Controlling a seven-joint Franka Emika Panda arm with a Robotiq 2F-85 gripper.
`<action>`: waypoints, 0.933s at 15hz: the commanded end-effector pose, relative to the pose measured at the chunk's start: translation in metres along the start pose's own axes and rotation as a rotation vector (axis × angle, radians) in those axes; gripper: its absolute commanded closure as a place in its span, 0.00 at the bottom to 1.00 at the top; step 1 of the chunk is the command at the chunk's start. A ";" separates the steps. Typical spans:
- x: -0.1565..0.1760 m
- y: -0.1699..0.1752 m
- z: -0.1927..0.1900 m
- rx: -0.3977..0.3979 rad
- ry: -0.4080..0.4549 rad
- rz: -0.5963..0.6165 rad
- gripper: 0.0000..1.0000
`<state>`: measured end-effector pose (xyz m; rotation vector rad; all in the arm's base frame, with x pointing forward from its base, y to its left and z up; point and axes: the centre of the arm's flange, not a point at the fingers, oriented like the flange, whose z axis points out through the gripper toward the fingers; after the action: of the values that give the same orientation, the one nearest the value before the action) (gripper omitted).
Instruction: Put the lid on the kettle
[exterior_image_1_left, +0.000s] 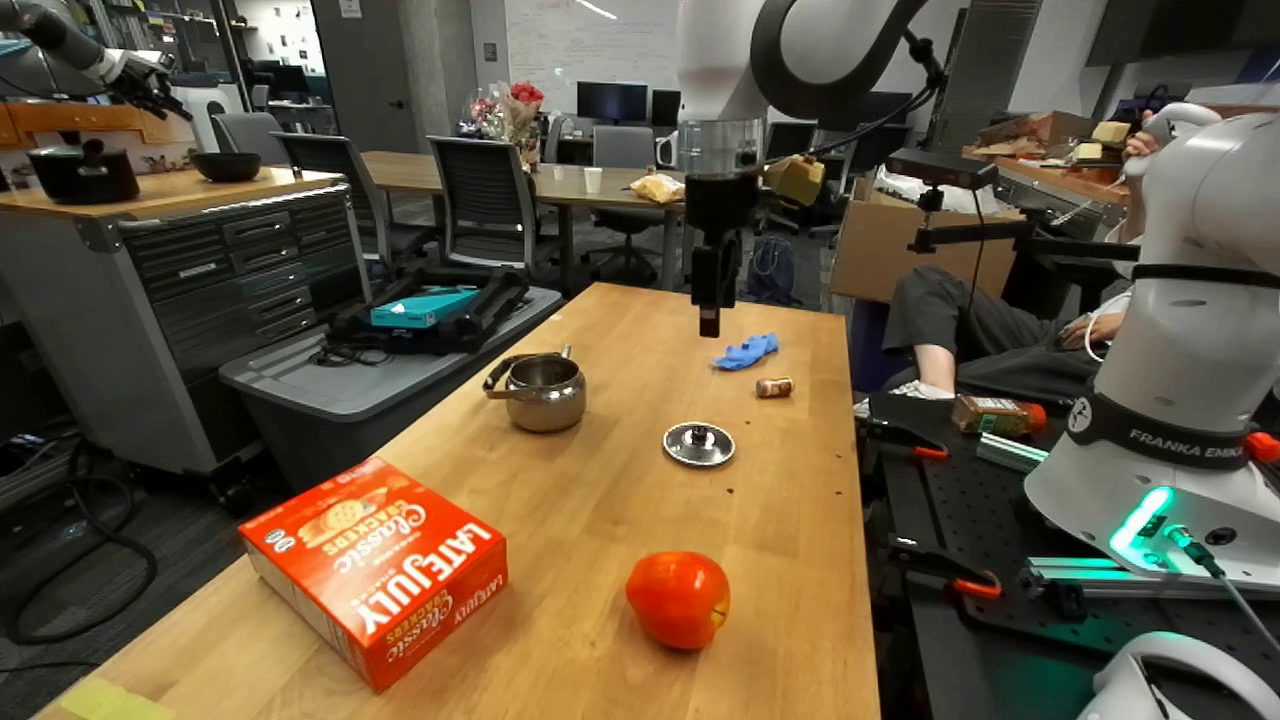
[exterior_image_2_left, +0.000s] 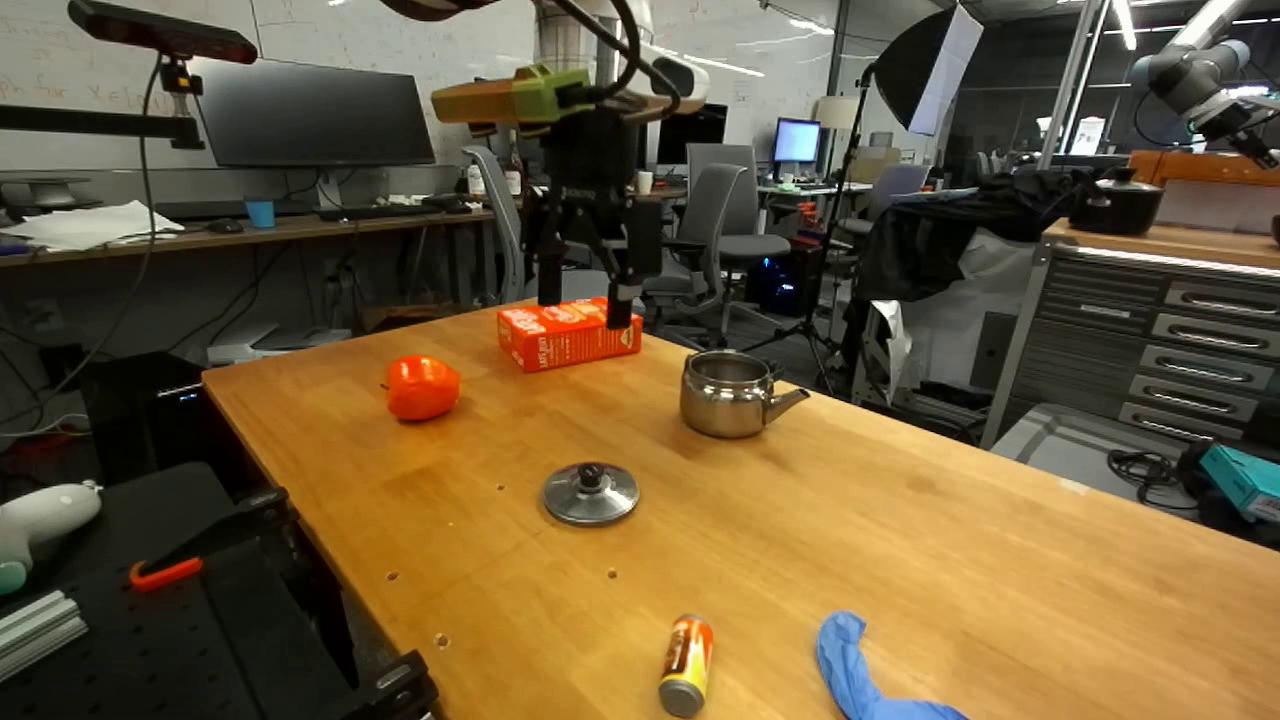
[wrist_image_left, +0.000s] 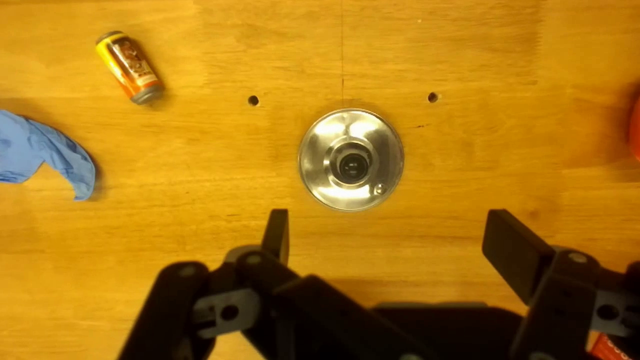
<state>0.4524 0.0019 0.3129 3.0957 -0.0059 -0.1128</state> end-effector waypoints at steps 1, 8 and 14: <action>0.006 0.000 0.016 -0.024 0.016 -0.024 0.00; 0.013 0.000 0.054 -0.038 -0.026 -0.066 0.00; 0.020 0.001 0.083 -0.013 -0.044 -0.115 0.00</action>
<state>0.4559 0.0020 0.2394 3.0641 0.1223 -0.2162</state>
